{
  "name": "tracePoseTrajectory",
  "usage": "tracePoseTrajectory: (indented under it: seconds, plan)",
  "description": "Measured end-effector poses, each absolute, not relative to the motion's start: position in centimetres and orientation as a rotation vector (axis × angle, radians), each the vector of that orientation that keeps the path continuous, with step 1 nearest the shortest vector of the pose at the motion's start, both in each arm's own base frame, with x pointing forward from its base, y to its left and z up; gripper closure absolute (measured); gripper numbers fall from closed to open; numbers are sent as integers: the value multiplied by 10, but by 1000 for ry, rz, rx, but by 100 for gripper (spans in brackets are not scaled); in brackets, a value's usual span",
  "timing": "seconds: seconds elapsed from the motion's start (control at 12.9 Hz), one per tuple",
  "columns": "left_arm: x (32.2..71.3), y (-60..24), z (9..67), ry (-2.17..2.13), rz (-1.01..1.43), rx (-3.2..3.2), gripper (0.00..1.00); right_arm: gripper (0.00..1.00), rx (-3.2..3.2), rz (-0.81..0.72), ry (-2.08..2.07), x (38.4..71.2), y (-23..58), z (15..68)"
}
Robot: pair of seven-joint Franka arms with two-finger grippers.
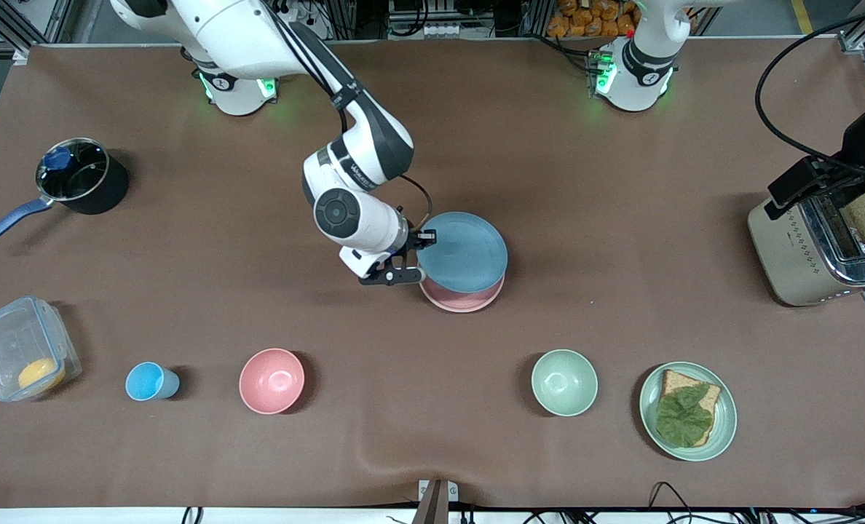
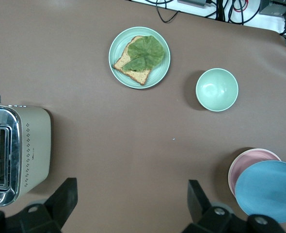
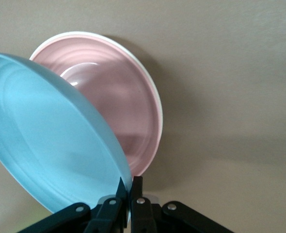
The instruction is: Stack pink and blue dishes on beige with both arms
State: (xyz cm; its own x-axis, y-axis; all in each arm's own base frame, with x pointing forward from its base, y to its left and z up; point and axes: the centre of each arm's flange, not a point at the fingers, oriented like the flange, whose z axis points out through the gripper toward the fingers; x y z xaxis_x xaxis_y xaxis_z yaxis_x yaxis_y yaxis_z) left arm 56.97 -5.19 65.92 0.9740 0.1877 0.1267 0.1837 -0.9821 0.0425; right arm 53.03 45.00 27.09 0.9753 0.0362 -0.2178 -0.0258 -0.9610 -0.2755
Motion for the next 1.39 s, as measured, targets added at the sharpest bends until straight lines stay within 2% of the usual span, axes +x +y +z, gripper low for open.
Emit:
tracePoseTrajectory:
  seconds: [0.46, 1.08, 1.16, 1.31, 1.39]
  plan:
    - [562, -55, 633, 268, -8, 3124, 0, 96, -2881, 260, -52, 530, 454, 263]
    - [559, -52, 627, 183, -74, 3149, 0, 95, -2898, 199, -61, 534, 456, 242]
    - [559, -52, 627, 182, -78, 3155, 0, 89, -2899, 199, -62, 534, 456, 242]
    - [559, -51, 625, 180, -85, 3157, 0, 69, -2896, 189, -65, 536, 457, 245]
    - [560, -51, 624, 179, -89, 3157, 0, 54, -2893, 177, -64, 539, 457, 249]
